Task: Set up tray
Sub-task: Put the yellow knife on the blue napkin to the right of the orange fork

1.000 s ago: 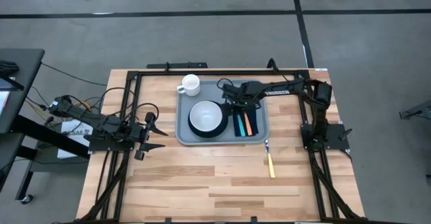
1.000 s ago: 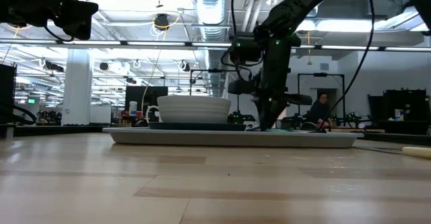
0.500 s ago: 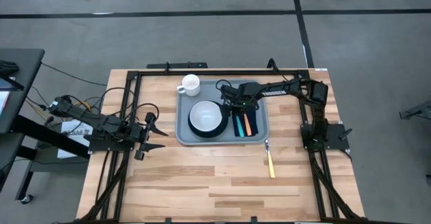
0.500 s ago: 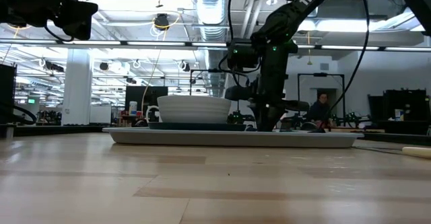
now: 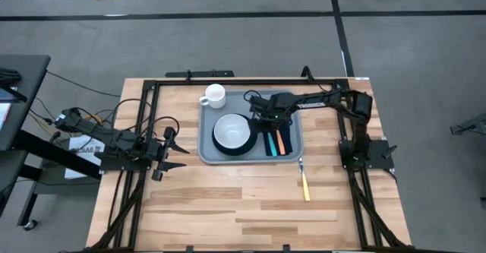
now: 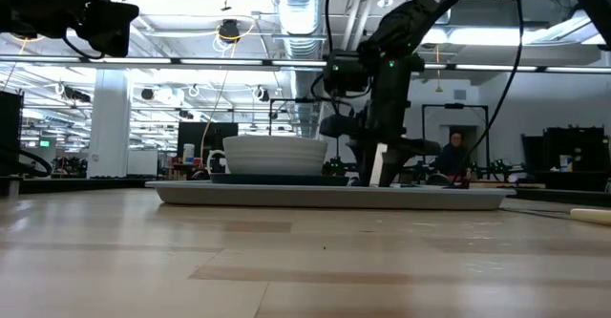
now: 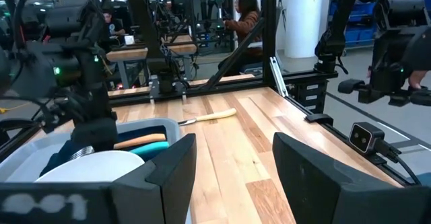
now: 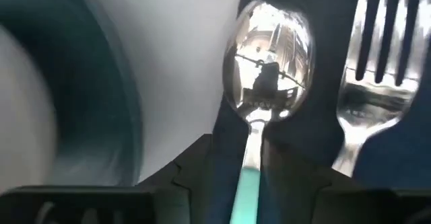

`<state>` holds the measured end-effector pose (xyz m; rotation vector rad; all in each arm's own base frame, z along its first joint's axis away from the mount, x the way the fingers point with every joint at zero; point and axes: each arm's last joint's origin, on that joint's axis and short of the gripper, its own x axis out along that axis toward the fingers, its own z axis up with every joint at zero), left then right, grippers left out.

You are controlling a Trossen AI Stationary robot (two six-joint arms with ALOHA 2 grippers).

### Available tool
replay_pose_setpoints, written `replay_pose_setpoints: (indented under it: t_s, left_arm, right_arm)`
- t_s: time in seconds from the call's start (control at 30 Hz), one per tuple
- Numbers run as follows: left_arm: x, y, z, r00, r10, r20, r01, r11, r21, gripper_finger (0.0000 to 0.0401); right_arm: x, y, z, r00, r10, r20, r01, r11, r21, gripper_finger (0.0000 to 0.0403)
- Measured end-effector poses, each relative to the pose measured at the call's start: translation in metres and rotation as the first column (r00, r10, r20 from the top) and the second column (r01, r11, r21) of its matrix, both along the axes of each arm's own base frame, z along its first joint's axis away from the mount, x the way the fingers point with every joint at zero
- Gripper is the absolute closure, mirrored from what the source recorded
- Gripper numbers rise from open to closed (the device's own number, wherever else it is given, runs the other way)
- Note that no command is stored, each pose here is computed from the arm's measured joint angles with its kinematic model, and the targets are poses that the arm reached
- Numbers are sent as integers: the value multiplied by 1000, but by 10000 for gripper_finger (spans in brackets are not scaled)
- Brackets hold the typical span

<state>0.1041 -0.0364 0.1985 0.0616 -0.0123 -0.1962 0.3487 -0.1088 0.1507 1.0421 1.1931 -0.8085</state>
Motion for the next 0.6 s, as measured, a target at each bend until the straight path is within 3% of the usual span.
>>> replay_pose_setpoints:
  t_s: [0.37,0.6]
  left_arm:
    - [0,0,0,1000,1,0,-1,1000,0,214]
    - [0,0,0,1000,1,-1,-1,1000,0,214]
  right_arm:
    - [-17,10,50,998,29,59,-27,999,-36,278]
    - [-54,50,90,990,89,-108,-97,993,-74,280]
